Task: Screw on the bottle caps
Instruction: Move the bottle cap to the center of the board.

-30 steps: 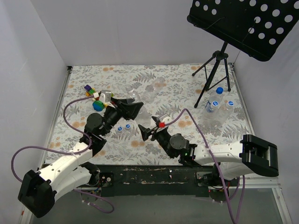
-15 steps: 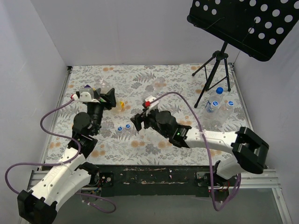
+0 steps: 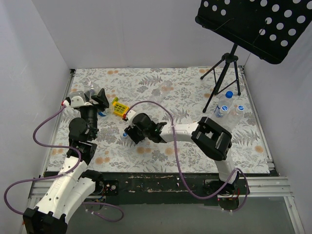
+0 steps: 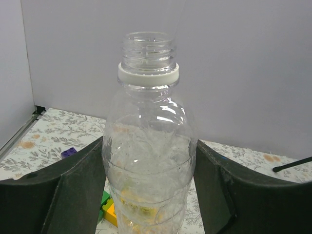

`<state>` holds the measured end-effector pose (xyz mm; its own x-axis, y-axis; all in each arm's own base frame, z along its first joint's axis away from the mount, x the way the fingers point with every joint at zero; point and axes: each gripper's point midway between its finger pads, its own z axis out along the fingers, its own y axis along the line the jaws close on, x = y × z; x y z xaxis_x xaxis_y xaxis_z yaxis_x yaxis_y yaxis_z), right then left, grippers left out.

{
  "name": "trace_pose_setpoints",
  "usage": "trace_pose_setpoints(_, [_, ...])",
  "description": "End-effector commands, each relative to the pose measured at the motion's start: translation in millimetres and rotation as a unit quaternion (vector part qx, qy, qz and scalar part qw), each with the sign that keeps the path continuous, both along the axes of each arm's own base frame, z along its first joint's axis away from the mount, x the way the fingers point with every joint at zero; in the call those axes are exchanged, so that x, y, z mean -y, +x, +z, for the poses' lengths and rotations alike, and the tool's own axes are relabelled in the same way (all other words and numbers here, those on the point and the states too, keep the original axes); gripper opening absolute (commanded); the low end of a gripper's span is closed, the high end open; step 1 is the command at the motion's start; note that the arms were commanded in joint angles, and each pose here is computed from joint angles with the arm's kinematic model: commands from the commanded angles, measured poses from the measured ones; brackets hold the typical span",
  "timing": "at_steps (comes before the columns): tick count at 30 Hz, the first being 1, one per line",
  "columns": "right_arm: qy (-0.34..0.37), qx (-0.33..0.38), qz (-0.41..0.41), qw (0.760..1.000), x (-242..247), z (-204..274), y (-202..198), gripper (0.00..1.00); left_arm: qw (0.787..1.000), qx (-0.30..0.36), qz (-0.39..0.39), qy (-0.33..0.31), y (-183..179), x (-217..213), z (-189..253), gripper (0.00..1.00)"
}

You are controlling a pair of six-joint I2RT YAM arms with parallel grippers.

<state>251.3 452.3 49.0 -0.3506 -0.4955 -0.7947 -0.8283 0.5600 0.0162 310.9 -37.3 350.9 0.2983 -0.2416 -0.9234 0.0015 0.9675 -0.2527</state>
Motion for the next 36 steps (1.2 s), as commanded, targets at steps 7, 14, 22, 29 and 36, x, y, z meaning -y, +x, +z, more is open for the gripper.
trace_pose_setpoints(7, [-0.040, 0.002, 0.023, 0.999, -28, -17, 16, 0.56, 1.000, 0.025, -0.010, 0.005, -6, 2, 16, 0.45])
trace_pose_setpoints(14, [-0.085, -0.034, -0.011, 0.996, 18, -24, 4, 0.35, 0.999, 0.031, -0.033, 0.015, -7, 10, 18, 0.45])
trace_pose_setpoints(22, [-0.152, -0.102, -0.071, 0.981, 121, -28, -19, 0.30, 0.979, 0.044, -0.173, 0.094, -13, 64, 14, 0.47])
trace_pose_setpoints(29, [-0.176, -0.151, -0.137, 0.963, 195, -28, -37, 0.29, 0.925, 0.040, -0.326, 0.190, -27, 122, -7, 0.47])
trace_pose_setpoints(36, [-0.188, -0.165, -0.179, 0.951, 224, -30, -48, 0.37, 0.837, 0.042, -0.476, 0.269, -63, 174, -36, 0.45])
